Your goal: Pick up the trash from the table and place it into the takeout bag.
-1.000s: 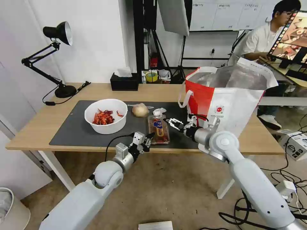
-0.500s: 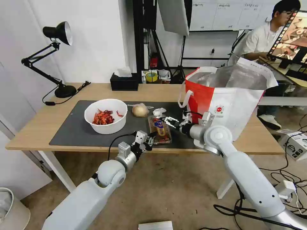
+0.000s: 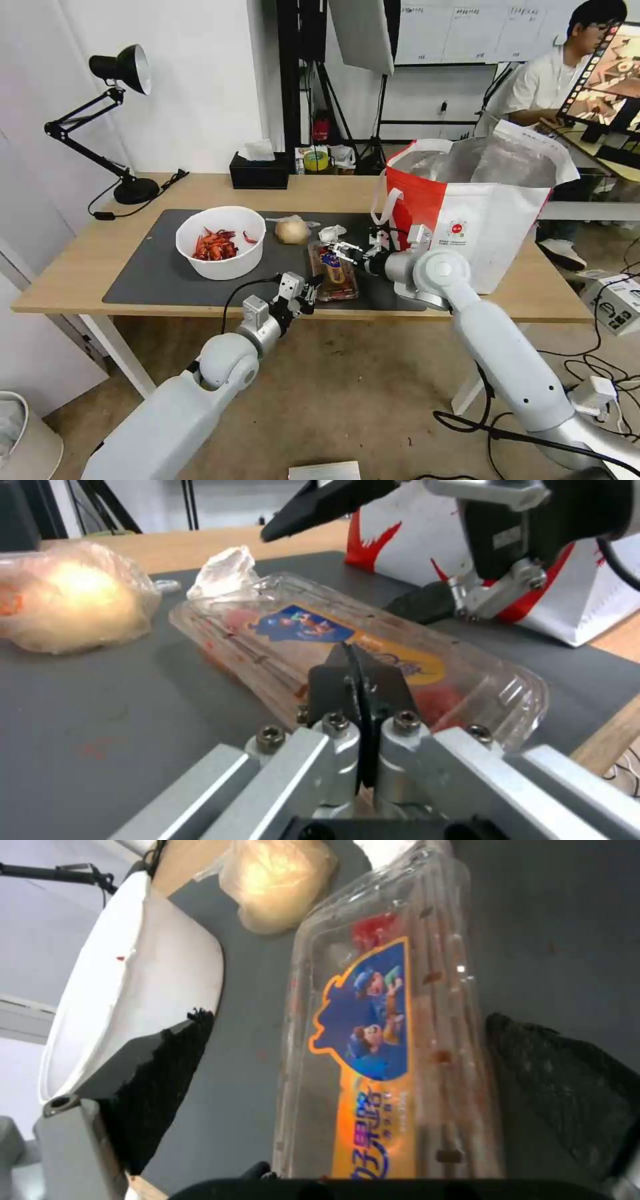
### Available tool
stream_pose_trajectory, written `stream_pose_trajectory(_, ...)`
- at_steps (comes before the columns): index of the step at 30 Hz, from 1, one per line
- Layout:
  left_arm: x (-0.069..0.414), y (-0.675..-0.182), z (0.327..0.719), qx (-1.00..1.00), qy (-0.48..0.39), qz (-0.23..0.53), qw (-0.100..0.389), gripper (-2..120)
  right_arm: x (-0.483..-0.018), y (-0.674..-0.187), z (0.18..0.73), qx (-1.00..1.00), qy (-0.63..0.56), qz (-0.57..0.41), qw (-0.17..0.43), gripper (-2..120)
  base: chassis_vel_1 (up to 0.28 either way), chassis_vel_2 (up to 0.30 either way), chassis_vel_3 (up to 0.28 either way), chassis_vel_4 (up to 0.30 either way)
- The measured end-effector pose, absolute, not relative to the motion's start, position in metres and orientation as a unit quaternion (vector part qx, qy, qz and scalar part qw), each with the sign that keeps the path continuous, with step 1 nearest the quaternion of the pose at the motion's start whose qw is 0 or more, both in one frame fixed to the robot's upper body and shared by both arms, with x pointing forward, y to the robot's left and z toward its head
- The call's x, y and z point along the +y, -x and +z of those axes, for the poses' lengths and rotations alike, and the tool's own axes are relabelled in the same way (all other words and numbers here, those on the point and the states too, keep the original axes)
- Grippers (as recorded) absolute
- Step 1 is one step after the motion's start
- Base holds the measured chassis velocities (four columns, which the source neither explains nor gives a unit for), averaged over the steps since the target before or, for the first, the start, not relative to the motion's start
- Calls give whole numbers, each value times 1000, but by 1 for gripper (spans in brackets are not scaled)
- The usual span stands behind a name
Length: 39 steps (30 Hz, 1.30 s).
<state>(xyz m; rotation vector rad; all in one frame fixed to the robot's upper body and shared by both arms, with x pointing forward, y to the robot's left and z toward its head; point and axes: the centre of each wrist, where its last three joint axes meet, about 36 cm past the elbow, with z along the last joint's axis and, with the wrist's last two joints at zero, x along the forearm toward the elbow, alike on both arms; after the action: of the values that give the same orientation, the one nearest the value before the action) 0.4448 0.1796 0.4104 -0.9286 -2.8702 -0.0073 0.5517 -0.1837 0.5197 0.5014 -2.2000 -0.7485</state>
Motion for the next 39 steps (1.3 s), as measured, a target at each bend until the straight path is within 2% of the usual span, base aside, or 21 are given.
stream_pose_trajectory(28,179,-441,412,-949,310,3,57,0,-172,-564,509,-847,-199,-287,401,100,0,0,0,0)
stream_pose_trajectory(34,178,-439,413,-949,312,5,56,0,-171,-565,507,-848,-197,-282,403,86,0,0,0,0)
stream_pose_trajectory(36,179,-439,415,-949,311,4,53,0,-173,-565,508,-849,-195,-280,404,75,0,0,0,0)
stream_pose_trajectory(37,179,-439,415,-949,311,4,53,0,-173,-565,508,-849,-195,-280,404,75,0,0,0,0)
stream_pose_trajectory(39,180,-438,416,-949,310,4,52,0,-175,-564,507,-850,-193,-278,404,65,0,0,0,0)
